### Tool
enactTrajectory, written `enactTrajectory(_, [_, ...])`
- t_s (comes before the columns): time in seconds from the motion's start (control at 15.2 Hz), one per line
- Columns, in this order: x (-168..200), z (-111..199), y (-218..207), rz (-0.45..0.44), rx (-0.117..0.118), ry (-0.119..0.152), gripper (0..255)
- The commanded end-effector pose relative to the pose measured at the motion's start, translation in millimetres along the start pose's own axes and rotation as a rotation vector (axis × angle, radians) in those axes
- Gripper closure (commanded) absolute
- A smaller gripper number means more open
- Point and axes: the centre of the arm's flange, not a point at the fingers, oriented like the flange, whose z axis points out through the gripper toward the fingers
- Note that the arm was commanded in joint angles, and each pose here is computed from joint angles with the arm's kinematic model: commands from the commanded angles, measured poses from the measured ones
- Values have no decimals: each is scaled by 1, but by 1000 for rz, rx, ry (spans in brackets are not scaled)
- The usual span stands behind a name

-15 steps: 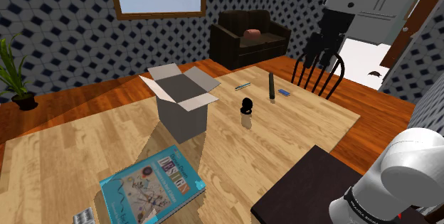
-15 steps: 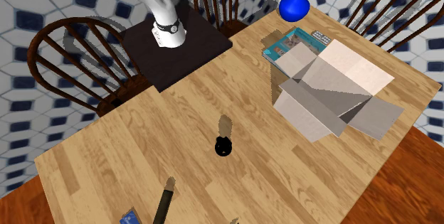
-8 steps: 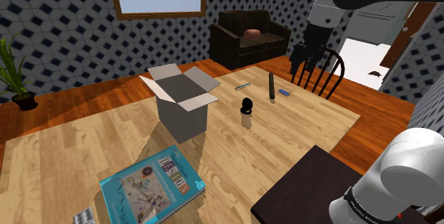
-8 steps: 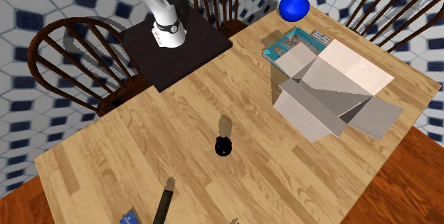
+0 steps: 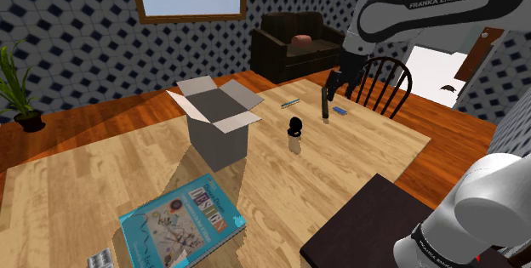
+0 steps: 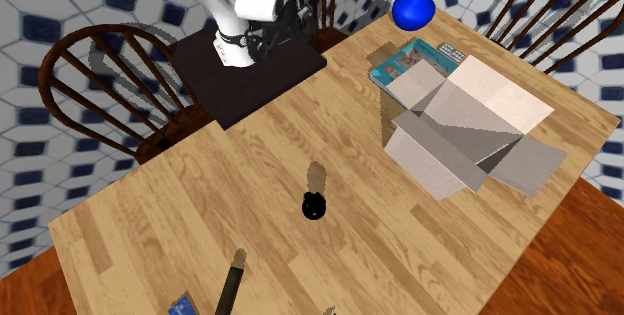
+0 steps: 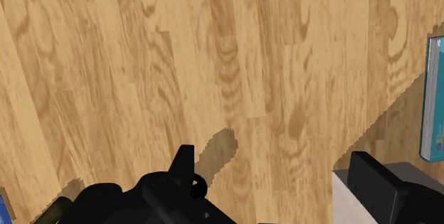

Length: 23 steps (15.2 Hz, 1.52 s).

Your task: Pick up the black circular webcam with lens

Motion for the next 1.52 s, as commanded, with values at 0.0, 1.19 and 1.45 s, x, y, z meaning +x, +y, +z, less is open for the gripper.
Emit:
enactTrajectory(0.0, [17,19,7,2,-2,1,0])
enactTrajectory(1.19, [171,191,62,27,-15,-1,0])
enactTrajectory(1.45, [205,229,75,33,-18,-2,0])
